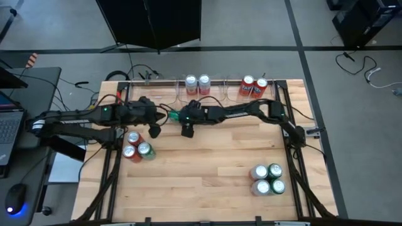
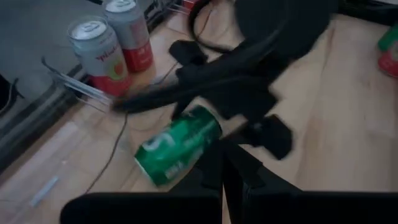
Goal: Sort soda cans
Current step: Put the green soda can in the top left transparent bin
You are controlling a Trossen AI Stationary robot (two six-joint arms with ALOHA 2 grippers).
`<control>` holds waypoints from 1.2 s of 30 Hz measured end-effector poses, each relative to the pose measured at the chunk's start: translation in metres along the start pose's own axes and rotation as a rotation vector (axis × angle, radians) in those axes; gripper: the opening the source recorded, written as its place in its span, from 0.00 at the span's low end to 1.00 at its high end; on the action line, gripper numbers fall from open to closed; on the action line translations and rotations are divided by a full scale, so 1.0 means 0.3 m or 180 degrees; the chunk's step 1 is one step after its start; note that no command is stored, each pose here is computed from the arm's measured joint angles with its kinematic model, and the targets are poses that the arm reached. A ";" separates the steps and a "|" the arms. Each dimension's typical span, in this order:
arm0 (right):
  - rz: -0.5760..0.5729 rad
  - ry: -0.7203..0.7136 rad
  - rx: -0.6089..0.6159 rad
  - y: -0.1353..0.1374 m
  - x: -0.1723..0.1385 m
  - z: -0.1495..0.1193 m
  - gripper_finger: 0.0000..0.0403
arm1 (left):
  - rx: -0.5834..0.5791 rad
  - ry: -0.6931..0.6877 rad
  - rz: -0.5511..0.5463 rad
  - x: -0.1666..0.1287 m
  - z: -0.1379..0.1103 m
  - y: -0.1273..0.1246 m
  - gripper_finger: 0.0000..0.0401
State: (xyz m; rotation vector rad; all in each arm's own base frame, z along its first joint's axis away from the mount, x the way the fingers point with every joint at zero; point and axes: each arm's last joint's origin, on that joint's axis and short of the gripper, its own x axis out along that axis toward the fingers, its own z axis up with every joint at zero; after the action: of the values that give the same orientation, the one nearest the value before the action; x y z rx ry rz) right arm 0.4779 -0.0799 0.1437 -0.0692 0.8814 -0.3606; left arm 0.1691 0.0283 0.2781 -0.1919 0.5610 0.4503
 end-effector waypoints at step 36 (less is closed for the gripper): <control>0.1039 -0.1871 0.0133 0.070 -0.332 -0.057 0.73 | 0.0352 -0.2141 -0.0961 -0.210 0.086 -0.030 0.01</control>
State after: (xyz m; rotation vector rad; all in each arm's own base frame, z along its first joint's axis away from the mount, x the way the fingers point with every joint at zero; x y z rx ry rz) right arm 0.4131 -0.0252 0.2023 0.0093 0.2929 -0.0414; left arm 0.1380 0.0055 0.3348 -0.0101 -0.1055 0.1672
